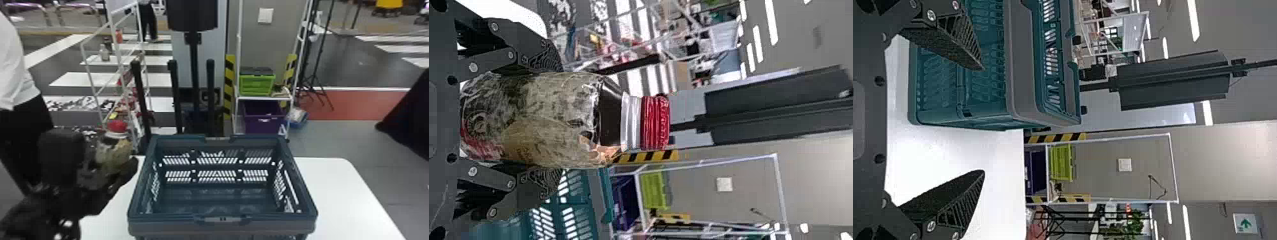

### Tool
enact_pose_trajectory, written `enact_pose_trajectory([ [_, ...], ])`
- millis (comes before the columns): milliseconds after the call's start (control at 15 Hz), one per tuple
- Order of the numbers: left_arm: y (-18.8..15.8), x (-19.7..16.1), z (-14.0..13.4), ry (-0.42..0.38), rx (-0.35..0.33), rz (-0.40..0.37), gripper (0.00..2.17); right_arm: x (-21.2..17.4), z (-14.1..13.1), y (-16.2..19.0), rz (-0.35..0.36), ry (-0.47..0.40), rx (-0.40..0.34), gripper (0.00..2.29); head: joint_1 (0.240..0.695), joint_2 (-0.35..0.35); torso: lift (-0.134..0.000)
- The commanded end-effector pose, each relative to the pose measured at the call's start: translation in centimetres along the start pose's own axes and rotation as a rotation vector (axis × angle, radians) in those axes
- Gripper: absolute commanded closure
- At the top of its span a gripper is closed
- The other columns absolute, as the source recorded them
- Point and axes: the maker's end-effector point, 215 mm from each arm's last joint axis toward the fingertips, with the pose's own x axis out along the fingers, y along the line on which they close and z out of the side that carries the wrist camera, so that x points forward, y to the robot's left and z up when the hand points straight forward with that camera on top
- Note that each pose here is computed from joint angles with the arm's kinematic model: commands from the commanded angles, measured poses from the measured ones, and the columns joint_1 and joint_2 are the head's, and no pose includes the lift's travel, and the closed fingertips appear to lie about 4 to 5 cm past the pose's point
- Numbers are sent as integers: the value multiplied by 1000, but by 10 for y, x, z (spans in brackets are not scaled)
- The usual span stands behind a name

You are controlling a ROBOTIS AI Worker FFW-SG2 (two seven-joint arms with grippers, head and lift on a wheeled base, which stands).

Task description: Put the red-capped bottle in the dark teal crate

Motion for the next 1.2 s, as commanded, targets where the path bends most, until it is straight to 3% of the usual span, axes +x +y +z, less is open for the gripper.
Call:
enact_pose_trajectory([
  [0, -31, 39, 19, 53, 79, -114, 1882, -5, 5, 0, -6, -20, 0, 151, 499, 0, 0],
  [267, -99, 96, 0, 196, 134, -338, 1878, -12, 14, -3, -22, -46, -2, 151, 499, 0, 0],
  [533, -164, 134, -33, 369, 241, -556, 1878, -18, 21, -5, -32, -69, -3, 151, 499, 0, 0],
  [800, -199, 155, -80, 512, 323, -672, 1882, -22, 25, -7, -41, -78, -5, 151, 499, 0, 0],
  [1133, -221, 188, -129, 563, 515, -709, 1878, -22, 27, -5, -39, -82, -1, 151, 499, 0, 0],
])
